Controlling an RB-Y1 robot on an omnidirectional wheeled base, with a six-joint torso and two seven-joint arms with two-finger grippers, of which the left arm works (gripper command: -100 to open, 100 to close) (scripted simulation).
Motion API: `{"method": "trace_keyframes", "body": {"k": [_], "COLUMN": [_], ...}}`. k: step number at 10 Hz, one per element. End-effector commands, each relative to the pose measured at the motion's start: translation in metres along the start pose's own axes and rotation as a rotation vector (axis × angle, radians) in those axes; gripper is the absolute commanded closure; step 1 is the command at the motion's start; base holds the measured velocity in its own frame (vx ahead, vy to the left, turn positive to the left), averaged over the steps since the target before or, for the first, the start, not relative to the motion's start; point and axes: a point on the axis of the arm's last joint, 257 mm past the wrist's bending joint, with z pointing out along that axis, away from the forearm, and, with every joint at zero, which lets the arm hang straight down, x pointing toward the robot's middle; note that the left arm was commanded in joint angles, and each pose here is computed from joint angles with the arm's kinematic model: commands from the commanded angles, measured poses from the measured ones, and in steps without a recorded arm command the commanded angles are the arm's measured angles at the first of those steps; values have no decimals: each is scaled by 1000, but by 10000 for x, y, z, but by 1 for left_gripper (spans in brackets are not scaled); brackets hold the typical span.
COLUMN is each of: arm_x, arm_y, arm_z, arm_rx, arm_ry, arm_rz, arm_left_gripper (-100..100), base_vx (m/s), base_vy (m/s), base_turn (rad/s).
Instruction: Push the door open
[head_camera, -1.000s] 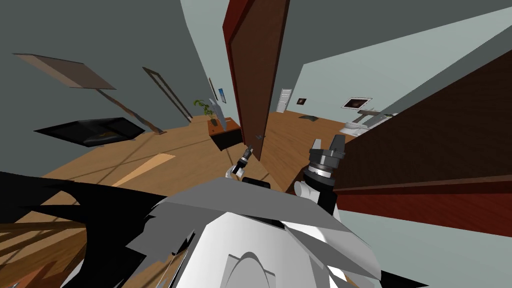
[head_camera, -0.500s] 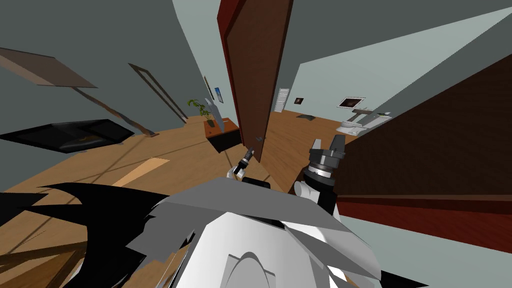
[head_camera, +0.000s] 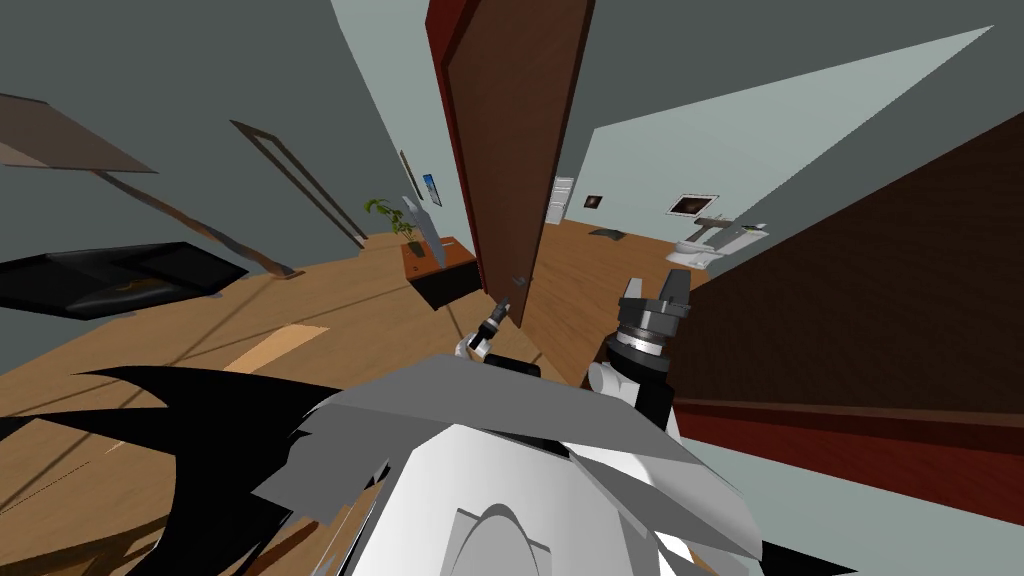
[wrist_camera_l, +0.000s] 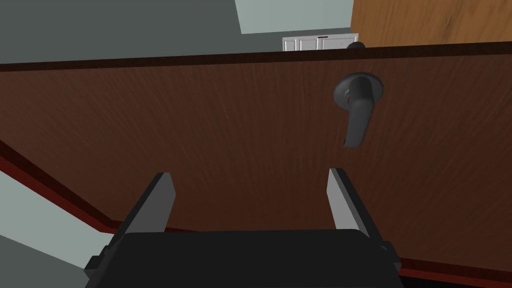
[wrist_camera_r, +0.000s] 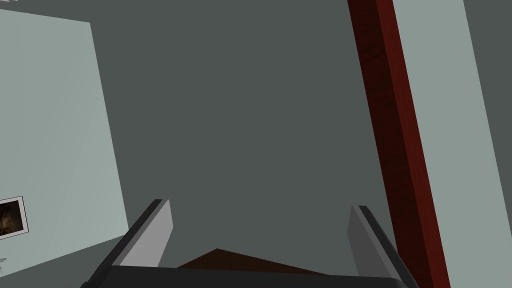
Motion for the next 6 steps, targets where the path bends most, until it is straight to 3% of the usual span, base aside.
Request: {"method": "trace_keyframes", "body": {"k": [1, 6], "arm_x": [62, 188], "arm_y": [103, 315], "arm_z": [-16, -50], "arm_rx": [-18, -59], "arm_ry": [16, 50], "arm_rz": [-9, -25], "arm_left_gripper": [-100, -100], "base_vx": [127, 87], "base_vy": [63, 104], "base_turn": [-107, -67]}}
